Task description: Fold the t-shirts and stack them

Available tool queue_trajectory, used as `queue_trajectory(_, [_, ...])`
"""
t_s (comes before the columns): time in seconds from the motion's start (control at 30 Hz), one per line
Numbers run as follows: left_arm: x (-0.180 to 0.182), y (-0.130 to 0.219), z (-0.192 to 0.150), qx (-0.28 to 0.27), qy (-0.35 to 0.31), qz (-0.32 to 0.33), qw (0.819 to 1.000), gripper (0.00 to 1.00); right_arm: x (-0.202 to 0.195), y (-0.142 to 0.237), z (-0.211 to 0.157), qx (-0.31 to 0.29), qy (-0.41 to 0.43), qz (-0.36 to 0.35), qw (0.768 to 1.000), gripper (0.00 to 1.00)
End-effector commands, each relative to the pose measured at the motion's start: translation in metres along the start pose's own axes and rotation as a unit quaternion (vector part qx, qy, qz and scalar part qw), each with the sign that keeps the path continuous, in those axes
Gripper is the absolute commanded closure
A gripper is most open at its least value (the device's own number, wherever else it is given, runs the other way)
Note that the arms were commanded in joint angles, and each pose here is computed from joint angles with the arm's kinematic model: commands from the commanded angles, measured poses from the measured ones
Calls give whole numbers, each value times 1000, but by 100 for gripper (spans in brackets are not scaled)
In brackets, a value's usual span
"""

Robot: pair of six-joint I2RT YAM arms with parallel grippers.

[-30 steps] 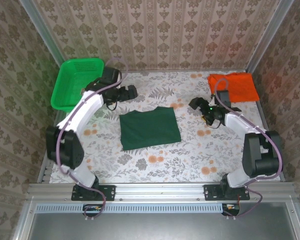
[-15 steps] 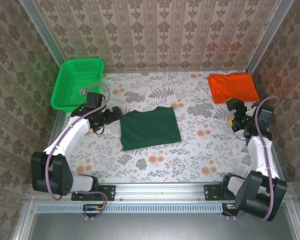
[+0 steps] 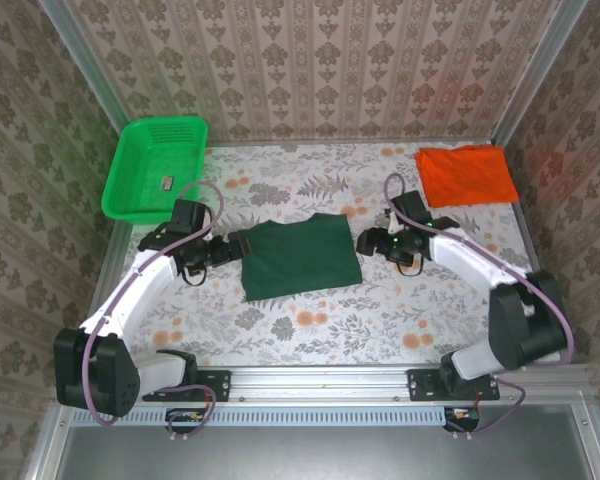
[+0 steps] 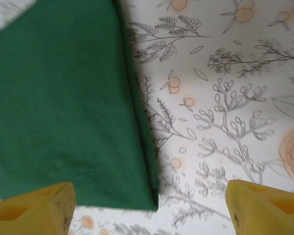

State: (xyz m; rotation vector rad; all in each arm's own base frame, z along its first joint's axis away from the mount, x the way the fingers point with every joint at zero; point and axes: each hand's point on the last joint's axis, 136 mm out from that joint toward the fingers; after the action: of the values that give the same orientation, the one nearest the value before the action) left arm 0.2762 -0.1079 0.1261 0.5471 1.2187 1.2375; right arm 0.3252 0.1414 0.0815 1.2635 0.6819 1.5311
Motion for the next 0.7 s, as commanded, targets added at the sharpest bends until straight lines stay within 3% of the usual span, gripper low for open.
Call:
queue_trajectory(0.0, [-4, 6, 0, 12, -33, 2, 999, 0, 3, -19, 17, 16, 43, -40, 998, 22])
queue_trajectory(0.23, [-3, 7, 4, 12, -42, 10, 999, 0, 29, -64, 23, 64, 73, -69, 993, 24])
queue_trajectory(0.47, [2, 9, 5, 10, -44, 21, 999, 0, 31, -96, 5, 117, 83, -105, 984, 25])
queue_trajectory(0.67, [3, 6, 5, 11, -39, 22, 999, 0, 39, -116, -14, 138, 84, -102, 982, 39])
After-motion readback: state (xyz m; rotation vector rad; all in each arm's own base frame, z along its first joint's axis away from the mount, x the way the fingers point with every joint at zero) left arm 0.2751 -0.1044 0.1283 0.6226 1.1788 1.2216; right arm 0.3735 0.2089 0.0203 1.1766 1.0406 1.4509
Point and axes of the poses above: each hand's point on the last joint's axis, 136 mm out from that joint toward the fingers, its own y axis back along the fingers, its own x axis along the line the jaws close on, z = x × y, and after that the axes turned 3 degrees about y, right-handed
